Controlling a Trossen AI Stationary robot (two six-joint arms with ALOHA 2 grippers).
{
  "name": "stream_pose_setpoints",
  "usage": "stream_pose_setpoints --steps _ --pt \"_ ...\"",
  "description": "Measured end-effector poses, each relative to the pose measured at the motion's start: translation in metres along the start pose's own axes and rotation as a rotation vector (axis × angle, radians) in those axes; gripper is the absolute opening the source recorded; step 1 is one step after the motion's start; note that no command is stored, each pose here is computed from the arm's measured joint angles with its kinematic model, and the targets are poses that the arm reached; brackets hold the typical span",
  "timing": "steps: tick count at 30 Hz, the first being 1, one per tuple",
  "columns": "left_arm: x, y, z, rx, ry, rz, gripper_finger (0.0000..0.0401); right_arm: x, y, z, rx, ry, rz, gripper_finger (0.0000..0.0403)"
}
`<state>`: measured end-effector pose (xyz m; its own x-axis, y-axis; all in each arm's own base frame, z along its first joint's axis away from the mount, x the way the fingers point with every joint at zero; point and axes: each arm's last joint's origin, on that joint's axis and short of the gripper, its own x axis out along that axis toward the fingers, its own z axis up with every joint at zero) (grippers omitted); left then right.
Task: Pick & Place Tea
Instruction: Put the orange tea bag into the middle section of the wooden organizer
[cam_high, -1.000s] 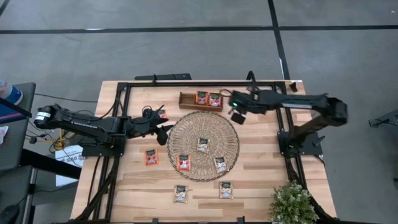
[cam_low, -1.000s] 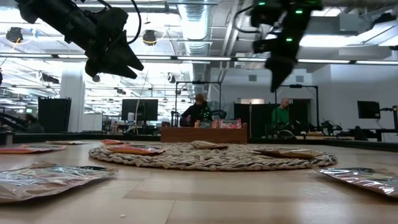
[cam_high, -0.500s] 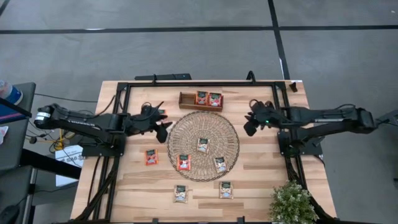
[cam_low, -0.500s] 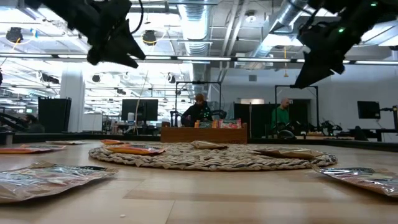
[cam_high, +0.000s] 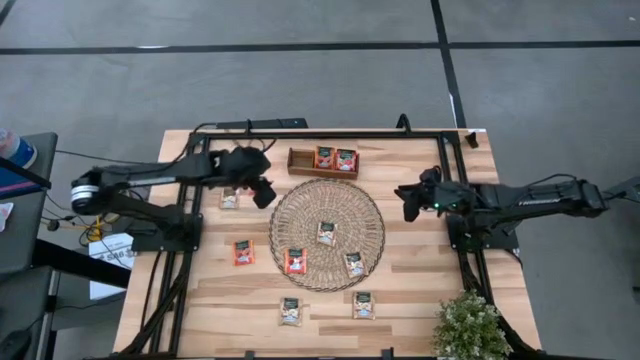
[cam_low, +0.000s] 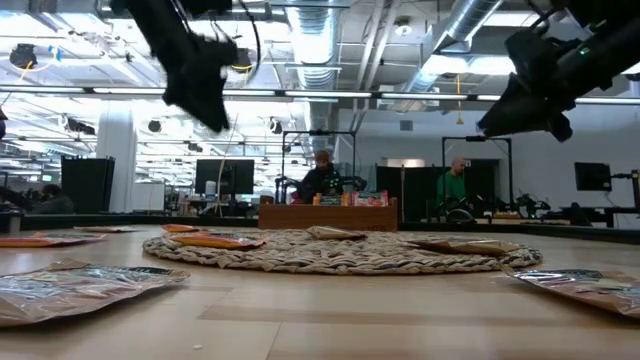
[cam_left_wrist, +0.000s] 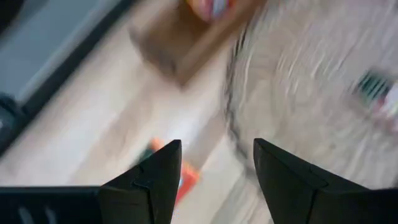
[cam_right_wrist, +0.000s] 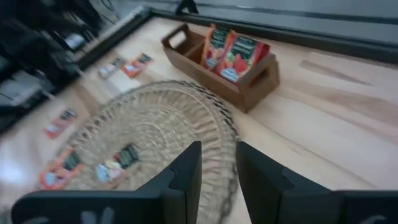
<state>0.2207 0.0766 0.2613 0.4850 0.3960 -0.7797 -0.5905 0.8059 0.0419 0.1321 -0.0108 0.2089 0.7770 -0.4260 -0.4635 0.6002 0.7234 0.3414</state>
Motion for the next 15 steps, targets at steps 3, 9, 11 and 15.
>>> stream_pose_setpoints --steps 3,9,11,15 --pt "0.02 0.013 -0.005 0.043 0.145 0.023 0.0193 -0.003 -0.003 -0.005 0.047 -0.051 0.041 0.0093" --pt "0.044 0.03 -0.011 0.2 0.288 0.064 0.0193 -0.008 -0.004 -0.01 0.081 -0.078 0.095 0.0093" --pt "0.049 0.032 -0.011 0.253 0.304 0.072 0.0193 -0.009 -0.004 -0.009 0.084 -0.083 0.106 0.0093" --pt "0.058 0.034 -0.012 0.362 0.336 0.115 0.0193 -0.009 -0.004 -0.009 0.084 -0.084 0.105 0.0093"
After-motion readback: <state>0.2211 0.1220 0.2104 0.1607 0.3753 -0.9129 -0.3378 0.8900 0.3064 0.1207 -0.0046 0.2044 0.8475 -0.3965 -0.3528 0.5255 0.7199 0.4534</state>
